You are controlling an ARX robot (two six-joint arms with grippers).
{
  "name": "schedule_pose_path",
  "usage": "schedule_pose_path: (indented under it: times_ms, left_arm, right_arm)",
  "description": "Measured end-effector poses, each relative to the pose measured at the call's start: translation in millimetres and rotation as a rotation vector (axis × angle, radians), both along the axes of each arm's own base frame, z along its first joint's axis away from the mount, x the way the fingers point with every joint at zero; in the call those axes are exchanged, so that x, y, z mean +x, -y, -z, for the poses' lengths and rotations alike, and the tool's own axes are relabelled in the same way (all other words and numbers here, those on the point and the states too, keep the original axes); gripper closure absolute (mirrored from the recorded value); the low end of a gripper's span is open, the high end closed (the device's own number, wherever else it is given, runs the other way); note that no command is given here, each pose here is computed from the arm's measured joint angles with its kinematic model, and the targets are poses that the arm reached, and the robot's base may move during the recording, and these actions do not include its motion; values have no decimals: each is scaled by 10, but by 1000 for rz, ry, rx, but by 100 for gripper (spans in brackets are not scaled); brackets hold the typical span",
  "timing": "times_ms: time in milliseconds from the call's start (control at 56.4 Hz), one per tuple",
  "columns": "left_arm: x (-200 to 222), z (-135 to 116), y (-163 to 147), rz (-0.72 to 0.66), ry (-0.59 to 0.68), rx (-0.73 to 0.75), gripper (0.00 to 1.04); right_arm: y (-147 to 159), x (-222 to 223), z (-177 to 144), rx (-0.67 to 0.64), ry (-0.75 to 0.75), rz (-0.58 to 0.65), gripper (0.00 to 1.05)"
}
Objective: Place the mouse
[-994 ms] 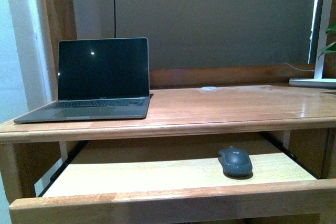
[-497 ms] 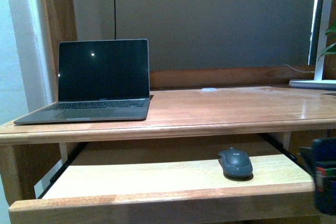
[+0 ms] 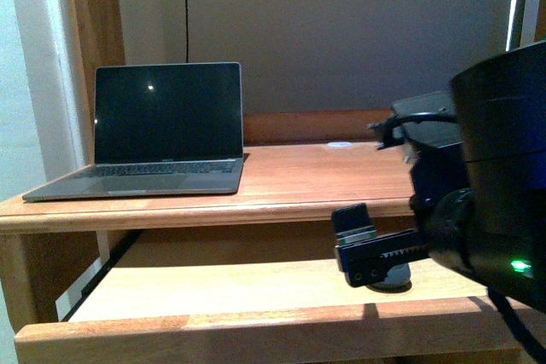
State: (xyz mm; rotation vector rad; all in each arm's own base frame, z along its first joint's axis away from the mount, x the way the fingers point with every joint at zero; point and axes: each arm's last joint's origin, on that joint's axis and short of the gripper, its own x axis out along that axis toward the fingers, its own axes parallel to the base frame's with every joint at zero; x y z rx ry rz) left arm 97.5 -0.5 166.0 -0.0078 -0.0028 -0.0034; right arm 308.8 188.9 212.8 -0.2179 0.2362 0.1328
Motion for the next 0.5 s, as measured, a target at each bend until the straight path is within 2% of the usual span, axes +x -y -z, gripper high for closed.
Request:
schedule_pose_path:
  times_ms: [142, 213, 355, 390, 497]
  left_arm:
    - [0, 0, 0, 0, 0, 0, 46]
    - [0, 0, 0, 0, 0, 0, 30]
    - [0, 0, 0, 0, 0, 0, 9]
    - [0, 0, 0, 0, 0, 2, 6]
    - [0, 0, 0, 0, 0, 2, 8]
  right_arm:
    - [-223, 140, 5, -42, -55, -8, 0]
    - [-362, 267, -7, -66, -95, -3, 0]
    - [-479, 421, 0, -91, -153, 21, 0]
    - [-497, 451, 8, -98, -166, 29, 0]
    - [-538, 531, 25, -107, -199, 54, 0]
